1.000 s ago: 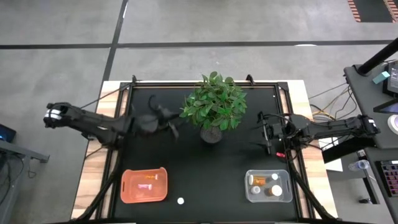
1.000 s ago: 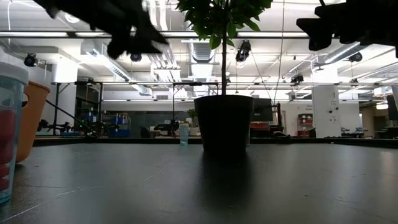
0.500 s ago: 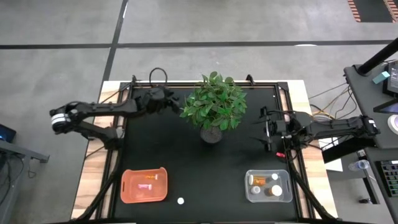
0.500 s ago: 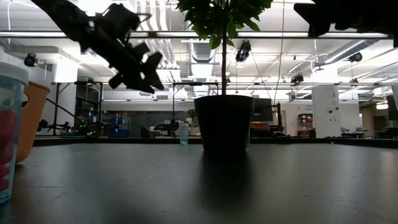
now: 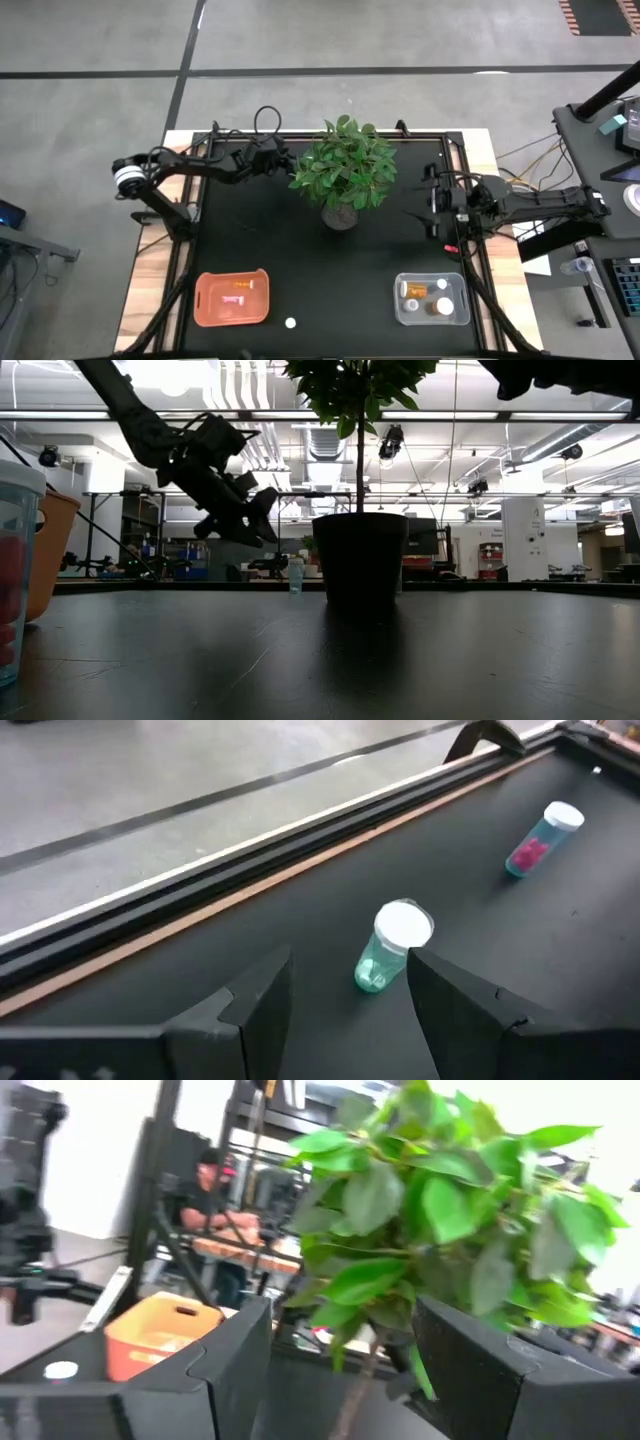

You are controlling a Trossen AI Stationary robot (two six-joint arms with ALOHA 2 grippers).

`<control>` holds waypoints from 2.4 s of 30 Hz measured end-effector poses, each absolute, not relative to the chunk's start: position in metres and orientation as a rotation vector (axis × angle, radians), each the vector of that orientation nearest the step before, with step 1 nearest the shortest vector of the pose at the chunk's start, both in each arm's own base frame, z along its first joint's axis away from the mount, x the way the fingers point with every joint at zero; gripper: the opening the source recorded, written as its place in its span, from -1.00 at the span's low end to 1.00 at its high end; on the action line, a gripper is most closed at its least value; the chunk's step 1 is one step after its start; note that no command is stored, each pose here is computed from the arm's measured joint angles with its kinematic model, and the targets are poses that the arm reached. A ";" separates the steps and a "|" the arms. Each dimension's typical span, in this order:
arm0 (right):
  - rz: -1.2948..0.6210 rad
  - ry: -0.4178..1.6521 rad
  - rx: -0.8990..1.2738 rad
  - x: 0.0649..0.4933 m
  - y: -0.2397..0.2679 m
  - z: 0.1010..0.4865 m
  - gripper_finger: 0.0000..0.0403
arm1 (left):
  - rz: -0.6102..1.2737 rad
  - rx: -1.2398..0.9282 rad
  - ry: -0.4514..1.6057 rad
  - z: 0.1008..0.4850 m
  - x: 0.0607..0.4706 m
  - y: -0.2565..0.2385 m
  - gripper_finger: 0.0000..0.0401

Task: Pick and place medicine bottles into bin by pill shape (circle, oval)
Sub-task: Put the green tablet bottle into the orange bin

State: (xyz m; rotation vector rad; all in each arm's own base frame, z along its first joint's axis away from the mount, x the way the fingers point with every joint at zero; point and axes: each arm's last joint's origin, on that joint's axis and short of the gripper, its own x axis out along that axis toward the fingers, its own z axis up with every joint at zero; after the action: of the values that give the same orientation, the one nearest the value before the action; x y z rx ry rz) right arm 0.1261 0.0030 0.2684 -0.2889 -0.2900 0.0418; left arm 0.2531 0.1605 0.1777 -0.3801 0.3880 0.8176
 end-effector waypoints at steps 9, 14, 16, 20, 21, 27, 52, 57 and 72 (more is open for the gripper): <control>-0.010 -0.279 -0.292 0.126 0.001 0.269 0.15 | 0.814 -0.365 0.389 0.178 0.255 0.162 -0.10; -0.013 -0.283 -0.308 0.126 0.001 0.270 0.15 | 0.814 -0.364 0.381 0.179 0.255 0.162 -0.10; -0.013 -0.283 -0.308 0.126 0.001 0.270 0.15 | 0.813 -0.363 0.370 0.180 0.255 0.162 -0.10; -0.013 -0.284 -0.308 0.126 0.001 0.270 0.15 | 0.814 -0.365 0.367 0.181 0.255 0.162 -0.10; -0.013 -0.284 -0.307 0.126 0.001 0.270 0.15 | 0.813 -0.365 0.366 0.181 0.255 0.162 -0.10; -0.013 -0.283 -0.307 0.126 0.001 0.270 0.15 | 0.814 -0.368 0.366 0.181 0.255 0.162 -0.10; -0.014 -0.286 -0.308 0.126 0.001 0.270 0.15 | 0.813 -0.519 0.300 0.184 0.268 0.167 0.01; -0.014 -0.286 -0.309 0.126 0.001 0.270 0.15 | 0.792 -0.515 0.303 0.184 0.285 0.168 0.17; -0.015 -0.284 -0.311 0.126 0.001 0.270 0.15 | 0.869 -0.523 0.339 0.165 0.299 0.176 0.46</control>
State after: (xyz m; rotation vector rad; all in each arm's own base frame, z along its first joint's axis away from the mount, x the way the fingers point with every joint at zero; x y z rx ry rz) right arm 0.1261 0.0014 0.2698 -0.3111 -0.2844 -0.0149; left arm 0.2991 0.1757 0.1653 -0.5227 0.3393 0.8686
